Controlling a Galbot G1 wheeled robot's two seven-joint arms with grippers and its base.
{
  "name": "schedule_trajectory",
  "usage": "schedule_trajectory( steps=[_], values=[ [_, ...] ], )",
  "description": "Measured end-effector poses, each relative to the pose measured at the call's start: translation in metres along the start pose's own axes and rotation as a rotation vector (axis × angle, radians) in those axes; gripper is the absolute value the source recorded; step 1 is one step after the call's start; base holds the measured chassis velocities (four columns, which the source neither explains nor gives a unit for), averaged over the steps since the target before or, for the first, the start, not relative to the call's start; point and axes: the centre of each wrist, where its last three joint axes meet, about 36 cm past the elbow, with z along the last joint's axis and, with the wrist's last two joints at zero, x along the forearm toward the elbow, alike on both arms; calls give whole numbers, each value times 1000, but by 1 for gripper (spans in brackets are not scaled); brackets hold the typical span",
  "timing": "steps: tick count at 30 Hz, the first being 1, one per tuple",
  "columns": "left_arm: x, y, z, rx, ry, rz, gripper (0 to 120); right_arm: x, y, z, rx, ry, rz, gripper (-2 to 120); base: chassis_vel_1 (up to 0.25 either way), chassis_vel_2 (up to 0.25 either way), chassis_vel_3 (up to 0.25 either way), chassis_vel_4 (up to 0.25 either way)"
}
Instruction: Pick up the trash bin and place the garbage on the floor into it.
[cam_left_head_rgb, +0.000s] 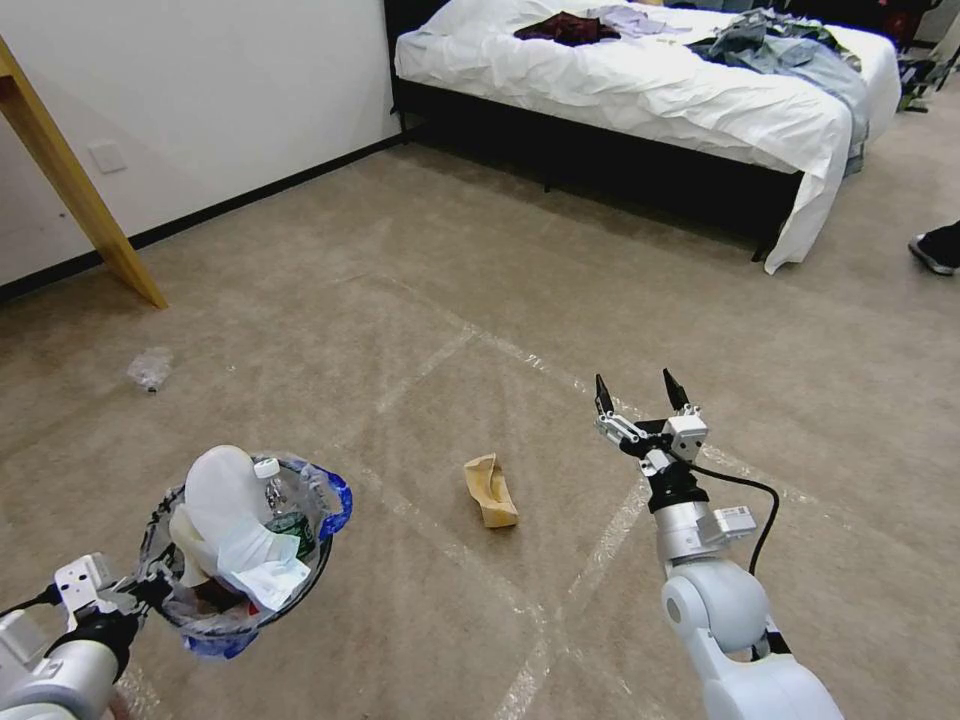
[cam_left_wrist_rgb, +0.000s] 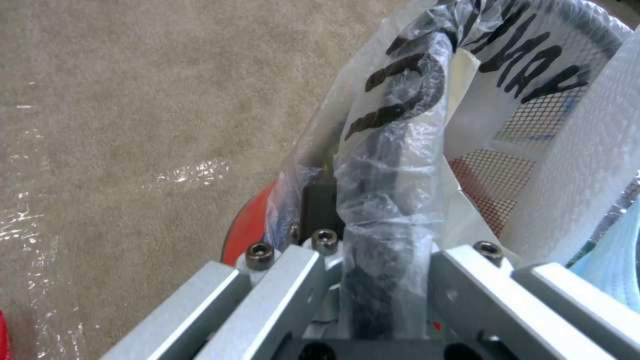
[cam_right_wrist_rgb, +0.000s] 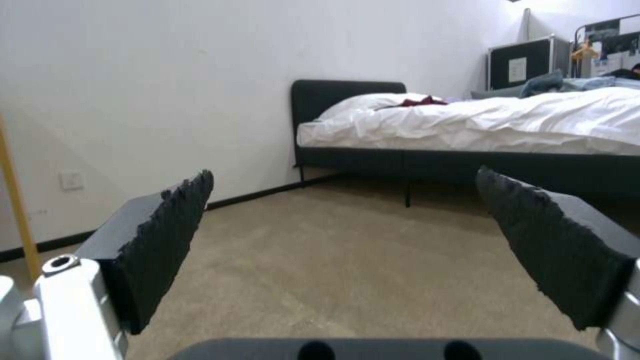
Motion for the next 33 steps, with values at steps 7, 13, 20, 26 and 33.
schedule_trajectory(
  steps=[7, 13, 20, 26, 33],
  values=[
    [0, 2, -1, 1, 0, -1, 1, 1, 3, 5, -8, 10, 4, 100, 0, 0, 0, 0],
    [-2, 4, 0, 6, 4, -4, 1, 1, 3, 6, -9, 13, 4, 100, -15, 19, 21, -14],
    [-5, 3, 3, 13, 9, -3, 1, 1, 2, 8, -7, 17, 7, 100, -131, 116, 136, -127],
    [-7, 4, 4, 17, 10, -5, 1, 1, 1, 11, -4, 17, 7, 100, -175, 185, 168, -180],
    [-9, 5, 6, 21, 10, -9, 1, -1, 3, 14, -2, 14, -6, 100, -120, 133, 126, -133]
  ],
)
